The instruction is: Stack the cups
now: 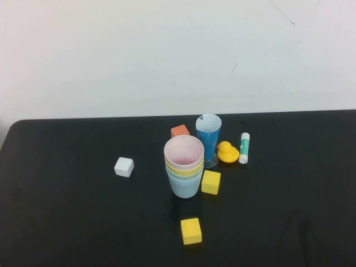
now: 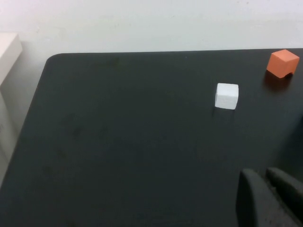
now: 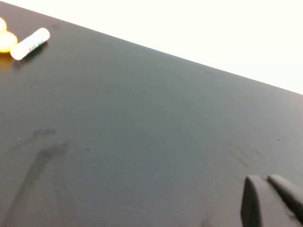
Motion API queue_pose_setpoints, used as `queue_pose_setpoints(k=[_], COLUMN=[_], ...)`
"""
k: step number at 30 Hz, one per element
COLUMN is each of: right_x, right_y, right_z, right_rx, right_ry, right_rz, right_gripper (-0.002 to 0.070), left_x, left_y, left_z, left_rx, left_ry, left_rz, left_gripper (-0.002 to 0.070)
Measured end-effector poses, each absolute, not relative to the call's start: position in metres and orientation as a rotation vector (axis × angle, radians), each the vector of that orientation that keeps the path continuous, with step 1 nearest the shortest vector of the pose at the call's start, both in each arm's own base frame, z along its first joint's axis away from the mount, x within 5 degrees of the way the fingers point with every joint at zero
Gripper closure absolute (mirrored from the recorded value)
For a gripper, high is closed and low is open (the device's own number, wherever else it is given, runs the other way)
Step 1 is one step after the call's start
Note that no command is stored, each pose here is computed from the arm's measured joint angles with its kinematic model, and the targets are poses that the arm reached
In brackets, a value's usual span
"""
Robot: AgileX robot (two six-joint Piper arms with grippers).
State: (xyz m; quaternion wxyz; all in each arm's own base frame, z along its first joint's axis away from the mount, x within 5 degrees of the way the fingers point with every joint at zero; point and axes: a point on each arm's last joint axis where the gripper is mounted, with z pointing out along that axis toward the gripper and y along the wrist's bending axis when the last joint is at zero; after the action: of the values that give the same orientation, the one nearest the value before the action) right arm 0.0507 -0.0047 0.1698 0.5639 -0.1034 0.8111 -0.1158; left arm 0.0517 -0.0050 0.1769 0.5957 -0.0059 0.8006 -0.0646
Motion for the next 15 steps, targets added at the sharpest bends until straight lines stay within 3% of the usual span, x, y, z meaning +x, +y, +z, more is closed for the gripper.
queue_pose_setpoints(k=[15], right_x=[0.0506], right_y=[-0.0048], right_z=[0.1699], right_rx=[-0.163], right_ry=[1.912], right_rz=[-0.22], right_gripper=[0.0678], left_x=[0.0517], left_y=[-0.005], left_z=[0.1769], left_rx=[-0.014], left_ry=[1.859], left_rz=[-0.15], left_gripper=[0.0673])
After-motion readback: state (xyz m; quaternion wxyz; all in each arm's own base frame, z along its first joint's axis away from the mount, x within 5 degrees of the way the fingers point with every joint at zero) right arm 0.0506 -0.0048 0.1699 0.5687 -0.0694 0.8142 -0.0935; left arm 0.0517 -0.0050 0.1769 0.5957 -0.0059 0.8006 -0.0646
